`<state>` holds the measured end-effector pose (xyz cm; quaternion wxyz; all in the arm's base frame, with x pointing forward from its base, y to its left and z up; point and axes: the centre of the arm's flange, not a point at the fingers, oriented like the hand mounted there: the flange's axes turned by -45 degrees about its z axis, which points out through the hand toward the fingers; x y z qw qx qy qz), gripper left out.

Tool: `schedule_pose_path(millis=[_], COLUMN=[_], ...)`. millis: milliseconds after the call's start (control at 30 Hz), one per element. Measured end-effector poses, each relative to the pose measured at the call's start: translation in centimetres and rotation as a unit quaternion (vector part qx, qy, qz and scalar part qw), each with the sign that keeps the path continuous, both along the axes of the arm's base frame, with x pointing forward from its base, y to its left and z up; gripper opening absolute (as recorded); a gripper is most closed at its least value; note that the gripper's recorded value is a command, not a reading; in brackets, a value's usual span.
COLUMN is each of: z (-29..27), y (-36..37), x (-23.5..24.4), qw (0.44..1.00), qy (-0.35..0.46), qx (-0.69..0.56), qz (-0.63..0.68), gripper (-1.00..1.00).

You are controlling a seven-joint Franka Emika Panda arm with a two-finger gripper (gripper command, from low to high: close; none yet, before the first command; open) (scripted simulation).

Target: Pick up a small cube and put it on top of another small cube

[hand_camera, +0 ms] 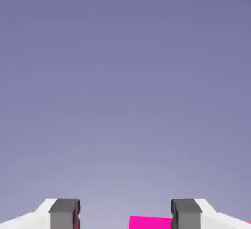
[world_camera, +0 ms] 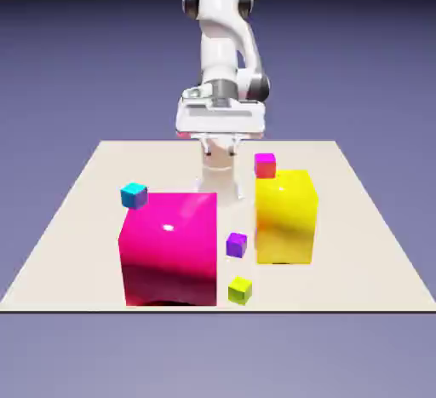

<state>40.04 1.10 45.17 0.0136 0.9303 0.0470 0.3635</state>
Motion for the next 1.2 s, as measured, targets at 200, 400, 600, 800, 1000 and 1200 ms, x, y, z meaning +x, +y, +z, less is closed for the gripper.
schedule_pose_path(millis=[200, 400, 600, 800, 1000, 1200], z=[-4.0, -9.1, -15.0, -21.2, -27.7, -35.3], y=[3.1, 6.1, 8.6, 10.7, 12.4, 10.0], x=[5.0, 8.9, 11.9, 13.9, 14.9, 13.5], qw=[0.986, 0.945, 0.881, 0.799, 0.704, 0.679], qy=[0.127, 0.248, 0.358, 0.457, 0.542, 0.562], qx=[-0.076, -0.148, -0.213, -0.271, -0.319, -0.33], qz=[0.08, 0.157, 0.225, 0.283, 0.329, 0.338], gripper=[0.0, 0.0, 0.0, 0.0, 0.0, -1.0])
